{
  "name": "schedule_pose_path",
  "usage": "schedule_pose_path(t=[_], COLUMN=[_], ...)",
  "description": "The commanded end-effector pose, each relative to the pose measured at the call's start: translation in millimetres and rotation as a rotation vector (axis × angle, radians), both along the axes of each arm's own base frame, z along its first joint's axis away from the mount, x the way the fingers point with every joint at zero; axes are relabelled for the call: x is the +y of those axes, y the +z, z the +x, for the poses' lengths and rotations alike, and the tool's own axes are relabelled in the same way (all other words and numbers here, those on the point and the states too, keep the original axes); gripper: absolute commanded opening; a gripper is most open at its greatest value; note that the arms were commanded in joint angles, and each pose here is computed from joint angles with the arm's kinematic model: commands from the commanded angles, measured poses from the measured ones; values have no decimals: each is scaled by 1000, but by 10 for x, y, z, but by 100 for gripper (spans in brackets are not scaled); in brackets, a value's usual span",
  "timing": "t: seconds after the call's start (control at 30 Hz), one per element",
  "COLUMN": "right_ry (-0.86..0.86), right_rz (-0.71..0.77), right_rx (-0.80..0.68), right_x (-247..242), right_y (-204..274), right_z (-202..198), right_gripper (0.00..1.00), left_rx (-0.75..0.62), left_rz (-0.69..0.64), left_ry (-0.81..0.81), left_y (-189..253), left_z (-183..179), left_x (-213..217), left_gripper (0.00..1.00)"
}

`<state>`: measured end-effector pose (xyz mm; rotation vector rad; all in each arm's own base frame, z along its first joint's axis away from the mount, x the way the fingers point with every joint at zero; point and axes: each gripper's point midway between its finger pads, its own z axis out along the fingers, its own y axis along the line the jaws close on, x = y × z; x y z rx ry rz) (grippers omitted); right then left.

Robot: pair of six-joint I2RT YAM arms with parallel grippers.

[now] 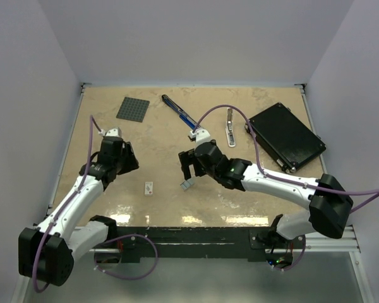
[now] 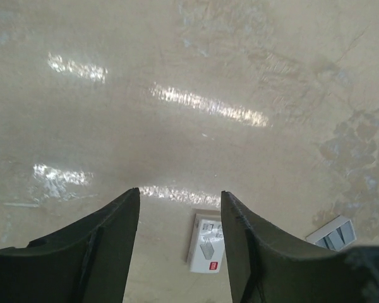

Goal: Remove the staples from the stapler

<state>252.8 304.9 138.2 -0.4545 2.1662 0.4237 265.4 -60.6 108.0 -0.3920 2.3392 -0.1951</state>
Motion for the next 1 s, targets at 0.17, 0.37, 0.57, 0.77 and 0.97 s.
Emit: schedule_pose_path(t=[0.17,0.37,0.57,0.77,0.97], right_ry=[-26,-52,-37,-8,-5], right_rz=[71,67,36,41,50], right_rx=[-56,-78,-85,-94,-82], right_x=[-1,-46,-52,-59,-69], right_y=[187,205,205,252,244], right_z=[50,83,94,55,26], right_gripper=[98,99,99,99,99], left_rx=[220,292,324,371,374], left_rz=[-142,-129,-191,-211,-233], left_ry=[131,127,130,121,106], left_y=[-567,-784,-861,-981,-997], left_z=[-263,-423,-536,-672,-742], left_x=[-137,-127,-226,-289,-353], left_gripper=[14,0,0,0,0])
